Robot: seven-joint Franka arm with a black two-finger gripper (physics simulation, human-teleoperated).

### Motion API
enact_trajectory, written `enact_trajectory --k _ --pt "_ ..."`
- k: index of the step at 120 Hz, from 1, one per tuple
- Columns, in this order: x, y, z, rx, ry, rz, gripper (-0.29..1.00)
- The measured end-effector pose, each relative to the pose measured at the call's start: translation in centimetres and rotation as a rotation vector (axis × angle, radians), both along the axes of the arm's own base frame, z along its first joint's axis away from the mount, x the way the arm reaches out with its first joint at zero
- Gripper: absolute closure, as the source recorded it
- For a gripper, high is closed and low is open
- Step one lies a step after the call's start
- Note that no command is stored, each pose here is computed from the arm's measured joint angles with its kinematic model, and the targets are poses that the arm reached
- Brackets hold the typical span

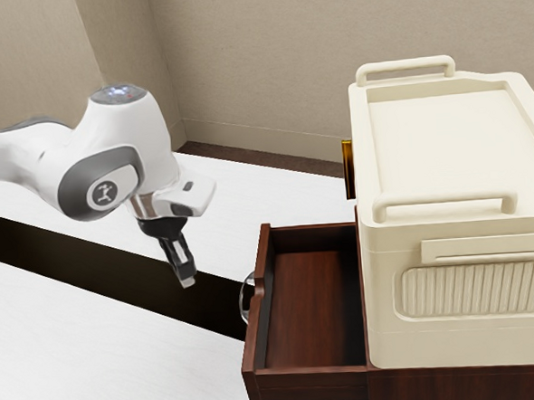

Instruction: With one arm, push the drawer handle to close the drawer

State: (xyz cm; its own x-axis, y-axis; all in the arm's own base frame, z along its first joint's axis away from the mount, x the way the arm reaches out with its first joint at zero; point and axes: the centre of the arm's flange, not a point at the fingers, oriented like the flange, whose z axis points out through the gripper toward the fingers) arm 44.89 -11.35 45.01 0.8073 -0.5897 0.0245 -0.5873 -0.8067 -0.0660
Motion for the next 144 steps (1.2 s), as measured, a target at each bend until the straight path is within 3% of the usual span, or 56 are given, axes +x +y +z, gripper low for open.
enact_trajectory --k 16,40,70,102,144 --pt "-3.5 -1.6 -0.2 -0.022 -0.009 -0.077 0.55" --pt "-5.2 -3.0 -0.7 -0.025 -0.007 -0.163 0.59" --pt "-3.5 -3.8 -2.5 -0.033 -0.004 -0.239 0.61" --pt "-3.8 -5.5 -1.4 -0.025 -0.078 -0.35 0.62" --pt "-0.4 -3.8 -3.8 -0.013 -0.065 -0.42 0.61"
